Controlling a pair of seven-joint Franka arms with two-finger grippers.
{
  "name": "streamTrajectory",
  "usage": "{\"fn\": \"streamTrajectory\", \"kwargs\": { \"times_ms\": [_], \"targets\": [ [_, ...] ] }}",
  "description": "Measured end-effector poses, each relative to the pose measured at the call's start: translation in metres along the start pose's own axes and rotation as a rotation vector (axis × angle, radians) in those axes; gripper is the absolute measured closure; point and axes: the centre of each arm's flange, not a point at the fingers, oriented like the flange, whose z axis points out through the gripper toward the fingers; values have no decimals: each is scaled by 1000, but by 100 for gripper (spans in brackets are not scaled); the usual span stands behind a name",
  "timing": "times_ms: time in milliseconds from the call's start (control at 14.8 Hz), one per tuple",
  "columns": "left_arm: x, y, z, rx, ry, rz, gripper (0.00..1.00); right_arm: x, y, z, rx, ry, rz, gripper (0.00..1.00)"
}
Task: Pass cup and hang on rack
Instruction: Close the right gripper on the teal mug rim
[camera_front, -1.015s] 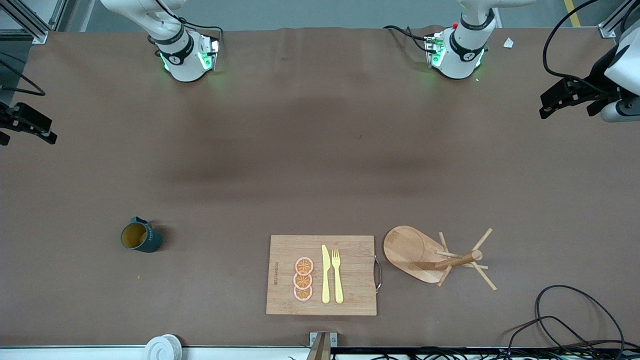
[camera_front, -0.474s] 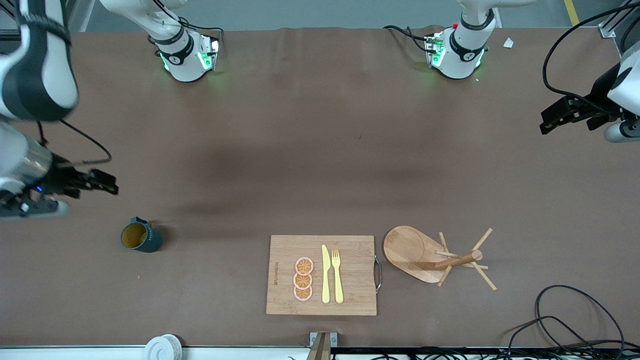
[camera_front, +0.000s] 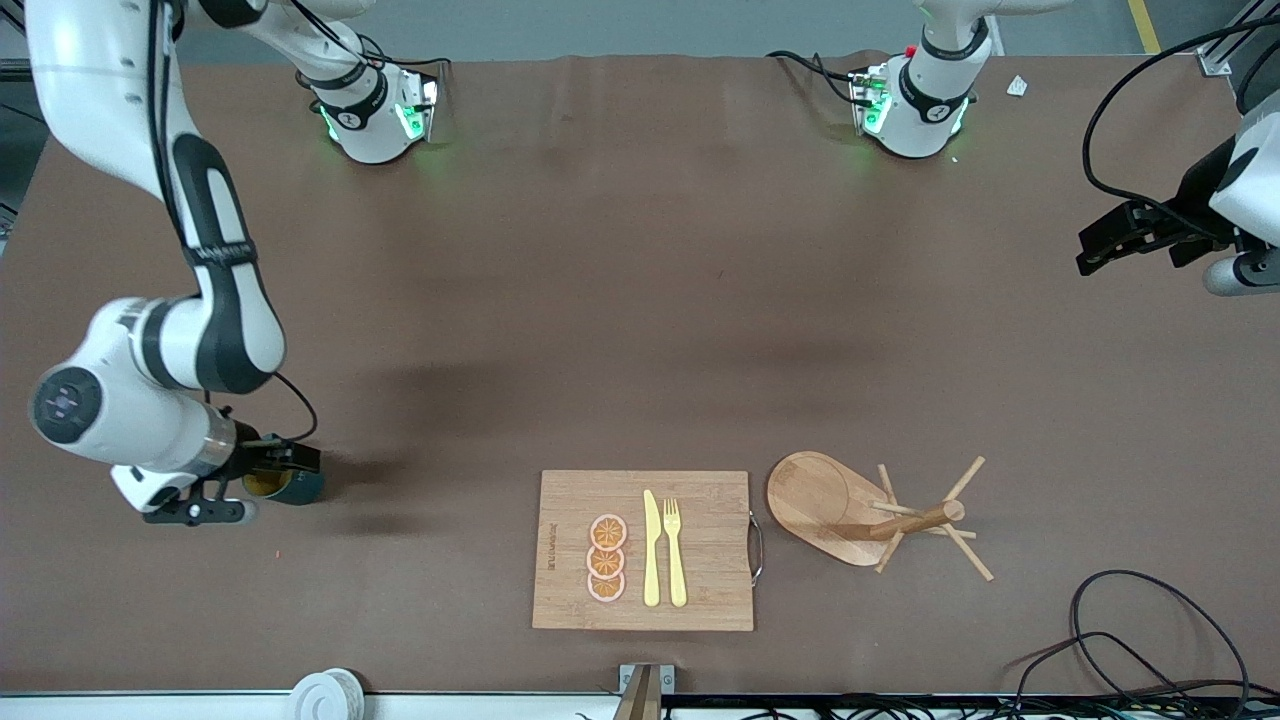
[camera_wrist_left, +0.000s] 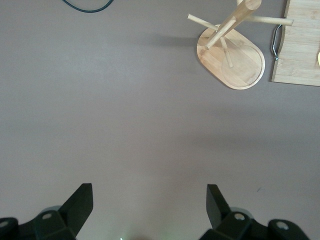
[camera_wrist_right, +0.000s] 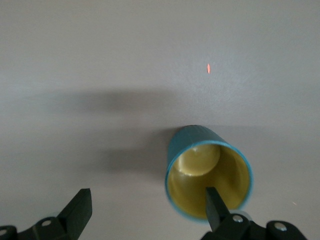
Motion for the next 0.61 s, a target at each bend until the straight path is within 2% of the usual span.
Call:
{"fn": "streamTrajectory", "kwargs": {
  "times_ms": [68,271,609],
  "targets": [
    [0,0,0,0,0,0,0,0,6,17,-5,-15,11,0],
    [0,0,0,0,0,0,0,-4,23,38,13,-47,57,9],
    [0,-1,-2,-1,4,-2,0,-5,22,39,24,-53,70,60]
  ]
}}
